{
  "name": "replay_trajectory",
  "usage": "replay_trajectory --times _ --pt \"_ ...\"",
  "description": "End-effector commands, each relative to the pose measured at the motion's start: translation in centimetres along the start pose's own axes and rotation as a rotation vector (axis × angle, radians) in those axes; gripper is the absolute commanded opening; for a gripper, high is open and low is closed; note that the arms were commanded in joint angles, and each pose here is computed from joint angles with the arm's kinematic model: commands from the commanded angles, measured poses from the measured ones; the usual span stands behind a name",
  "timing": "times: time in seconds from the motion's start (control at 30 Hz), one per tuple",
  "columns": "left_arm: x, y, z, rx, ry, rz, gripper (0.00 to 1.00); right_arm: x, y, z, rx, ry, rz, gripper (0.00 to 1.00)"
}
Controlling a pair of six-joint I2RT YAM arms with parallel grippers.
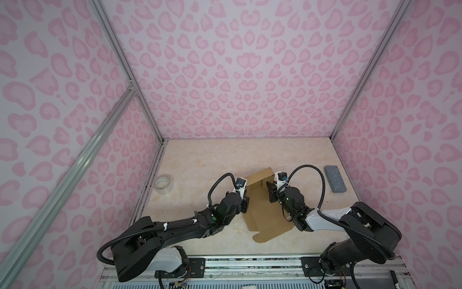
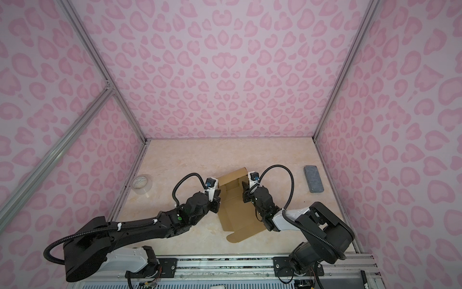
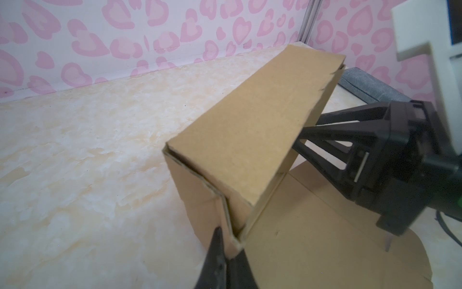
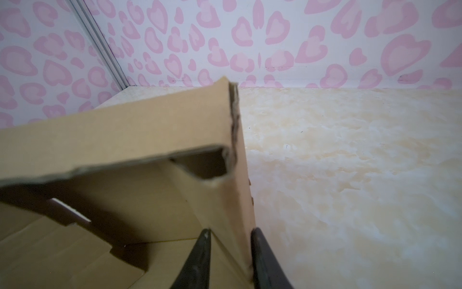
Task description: Fold the paper box
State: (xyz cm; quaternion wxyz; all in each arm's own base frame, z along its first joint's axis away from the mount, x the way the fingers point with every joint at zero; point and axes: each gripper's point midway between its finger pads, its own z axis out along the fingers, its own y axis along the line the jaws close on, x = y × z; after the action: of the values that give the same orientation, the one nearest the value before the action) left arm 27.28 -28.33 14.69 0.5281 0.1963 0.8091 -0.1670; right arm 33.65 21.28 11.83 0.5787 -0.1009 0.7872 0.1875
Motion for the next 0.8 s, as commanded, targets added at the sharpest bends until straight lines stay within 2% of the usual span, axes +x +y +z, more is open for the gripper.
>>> replay_trajectory --times 0.0,0.17,0.27,0.5,0.77 --pt "-0.7 -1.2 -0.1 0.067 -0.021 -0.016 0.02 -1.1 1.5 -0.2 -0.089 -0.049 -0.018 0.34" --pt "-0.7 -1.3 -0.1 0.072 -0.021 -0.016 0.02 -1.0 1.6 0.3 -0.089 -0.041 -0.042 0.40" --pt "-0.7 -1.4 -0.2 0.077 -0.024 -0.017 0.02 -0.9 1.4 0.6 -0.071 -0.035 -0.057 0.38" --pt "-0.7 -1.6 -0.2 0.088 -0.024 -0.018 0.02 -1.0 0.8 1.1 -0.022 -0.039 -0.081 0.17" --pt "-0.7 -1.6 -0.3 0.090 -0.026 -0.019 0.02 -1.3 0.4 0.9 0.005 -0.052 -0.084 0.01"
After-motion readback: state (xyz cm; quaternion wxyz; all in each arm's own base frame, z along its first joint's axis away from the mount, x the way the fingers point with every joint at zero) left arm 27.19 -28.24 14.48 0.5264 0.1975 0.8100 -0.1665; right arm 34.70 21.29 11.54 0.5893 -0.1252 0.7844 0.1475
